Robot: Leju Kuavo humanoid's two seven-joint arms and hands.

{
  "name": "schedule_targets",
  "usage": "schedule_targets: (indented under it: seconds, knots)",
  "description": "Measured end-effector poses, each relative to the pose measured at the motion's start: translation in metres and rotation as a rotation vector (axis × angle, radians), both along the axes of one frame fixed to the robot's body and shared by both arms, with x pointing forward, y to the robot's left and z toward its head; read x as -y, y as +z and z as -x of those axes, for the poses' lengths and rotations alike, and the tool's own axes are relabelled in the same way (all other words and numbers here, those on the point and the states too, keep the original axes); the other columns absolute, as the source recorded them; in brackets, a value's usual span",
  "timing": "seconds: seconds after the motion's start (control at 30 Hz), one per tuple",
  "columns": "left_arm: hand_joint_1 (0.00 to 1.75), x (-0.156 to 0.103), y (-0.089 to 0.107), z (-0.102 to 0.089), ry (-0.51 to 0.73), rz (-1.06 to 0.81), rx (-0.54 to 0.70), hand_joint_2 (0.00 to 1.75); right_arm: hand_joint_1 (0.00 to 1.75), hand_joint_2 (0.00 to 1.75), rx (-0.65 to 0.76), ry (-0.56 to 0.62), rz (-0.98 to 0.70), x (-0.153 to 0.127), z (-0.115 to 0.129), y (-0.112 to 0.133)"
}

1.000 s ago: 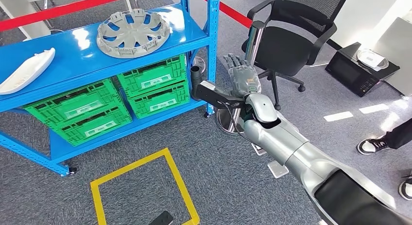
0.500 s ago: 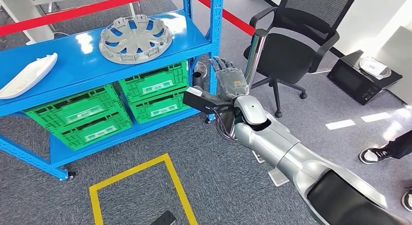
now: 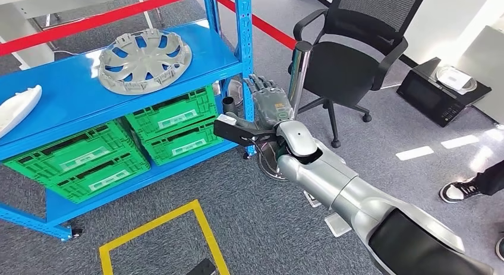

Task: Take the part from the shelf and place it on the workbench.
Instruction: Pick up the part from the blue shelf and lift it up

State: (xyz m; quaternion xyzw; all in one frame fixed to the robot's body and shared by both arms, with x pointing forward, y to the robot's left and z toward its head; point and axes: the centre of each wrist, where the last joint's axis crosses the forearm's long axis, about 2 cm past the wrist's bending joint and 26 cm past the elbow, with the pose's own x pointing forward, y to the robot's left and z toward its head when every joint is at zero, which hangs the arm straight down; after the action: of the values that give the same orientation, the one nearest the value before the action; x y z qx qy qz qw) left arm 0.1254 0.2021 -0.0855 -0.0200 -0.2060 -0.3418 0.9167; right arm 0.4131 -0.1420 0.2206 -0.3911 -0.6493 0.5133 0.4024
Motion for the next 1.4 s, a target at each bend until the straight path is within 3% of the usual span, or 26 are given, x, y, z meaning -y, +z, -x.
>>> schedule_targets:
  seconds: [0.4, 0.53, 0.8, 0.93, 1.23, 1.37, 1.4]
  knots:
    - [0.0, -0.001, 0.001, -0.002, -0.003, -0.004, 0.006, 0.0, 0.0, 0.0, 0.0, 0.038, 0.009, -0.009, 0.006, -0.004]
    - [0.0, 0.0, 0.001, -0.002, -0.005, -0.002, 0.006, 0.0, 0.0, 1.75, -0.004, 0.043, 0.009, -0.01, 0.007, -0.004]
    - [0.0, 0.002, 0.001, -0.003, 0.01, 0.011, 0.0, 0.0, 0.0, 1.75, -0.031, 0.051, -0.015, -0.012, 0.007, -0.003]
    - [0.0, 0.001, 0.001, -0.004, 0.02, 0.013, -0.001, 0.0, 0.0, 0.0, -0.035, 0.053, -0.018, -0.012, 0.007, -0.003]
    - [0.0, 0.001, 0.001, -0.004, 0.014, 0.025, 0.009, 0.0, 0.0, 0.0, -0.039, 0.076, -0.06, -0.007, 0.007, -0.006]
    - [0.0, 0.001, 0.002, -0.004, 0.017, 0.03, 0.015, 0.0, 0.0, 1.75, -0.034, 0.075, -0.07, -0.004, 0.008, -0.006]
    - [0.0, 0.001, 0.002, -0.005, 0.018, 0.032, 0.016, 0.0, 0.0, 1.75, -0.032, 0.073, -0.072, -0.003, 0.007, -0.006]
